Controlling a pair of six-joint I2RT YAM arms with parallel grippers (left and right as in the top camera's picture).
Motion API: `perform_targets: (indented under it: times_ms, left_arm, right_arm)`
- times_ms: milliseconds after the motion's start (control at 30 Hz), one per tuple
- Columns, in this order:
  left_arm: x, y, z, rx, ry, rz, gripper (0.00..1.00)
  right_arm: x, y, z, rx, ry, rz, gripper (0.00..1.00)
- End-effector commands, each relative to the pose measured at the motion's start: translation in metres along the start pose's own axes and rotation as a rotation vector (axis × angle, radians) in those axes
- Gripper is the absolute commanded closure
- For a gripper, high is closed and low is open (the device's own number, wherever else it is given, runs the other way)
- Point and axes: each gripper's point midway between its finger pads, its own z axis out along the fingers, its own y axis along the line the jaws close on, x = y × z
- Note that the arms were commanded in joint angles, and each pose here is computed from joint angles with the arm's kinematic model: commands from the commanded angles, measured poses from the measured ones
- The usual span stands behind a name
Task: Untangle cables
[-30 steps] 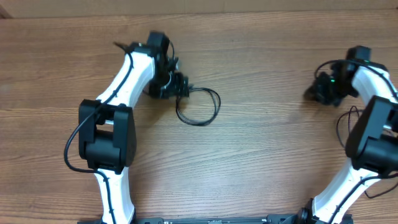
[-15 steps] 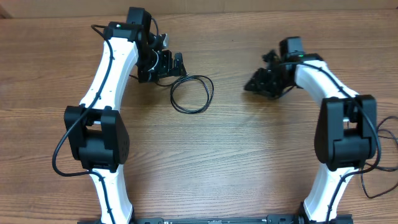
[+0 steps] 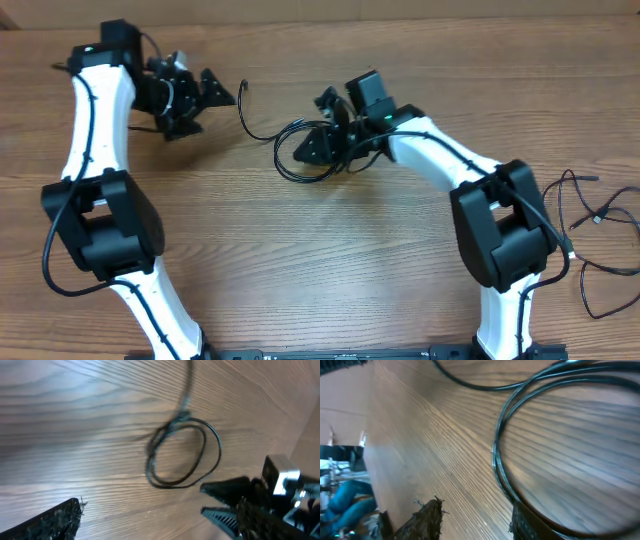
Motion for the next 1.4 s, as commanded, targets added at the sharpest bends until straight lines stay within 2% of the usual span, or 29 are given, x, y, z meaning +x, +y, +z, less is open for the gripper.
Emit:
perform_targets:
  times_ms: [0,100,267,367,667,867,1033,1167,1367]
  left_arm:
    - [-0.011,0.018,-0.017,-0.028,-0.049,-0.007,0.0]
    - [-0.015,0.04,-0.022,-0.134,-0.072,-0.018,0.0]
    - [-0.019,0.068,-0.027,-0.306,-0.096,-0.018,0.0]
    - [-0.02,0.079,-0.032,-0.377,-0.107,-0.02,0.0]
    - [-0.021,0.08,-0.032,-0.386,-0.107,-0.02,0.01]
    - [-0.021,0.08,-0.032,-0.386,-0.107,-0.02,0.0]
    - [-0.021,0.08,-0.032,-0.386,-0.107,-0.02,0.0]
    - [-0.021,0.08,-0.032,-0.386,-0.107,-0.02,0.0]
    - [-0.021,0.08,-0.032,-0.386,-0.107,-0.02,0.0]
  right_arm:
    - [-0.001,-0.004,0.013,0.124,-0.03,-0.018,0.55]
    - [0.0,-0.007,0.022,0.226,-0.051,-0.042,0.55]
    - [0.003,-0.017,0.026,0.267,-0.049,-0.034,0.52]
    - [-0.001,-0.045,0.017,0.37,-0.082,0.062,0.52]
    - [0.027,-0.098,-0.023,0.457,0.02,0.266,0.39]
    - [0.041,-0.106,-0.043,0.463,0.088,0.389,0.35]
    - [0.017,-0.094,-0.055,0.444,0.067,0.316,0.29]
    - [0.006,-0.076,-0.044,0.381,0.043,0.27,0.27]
    - [0.0,-0.08,-0.028,0.519,-0.019,0.163,0.28]
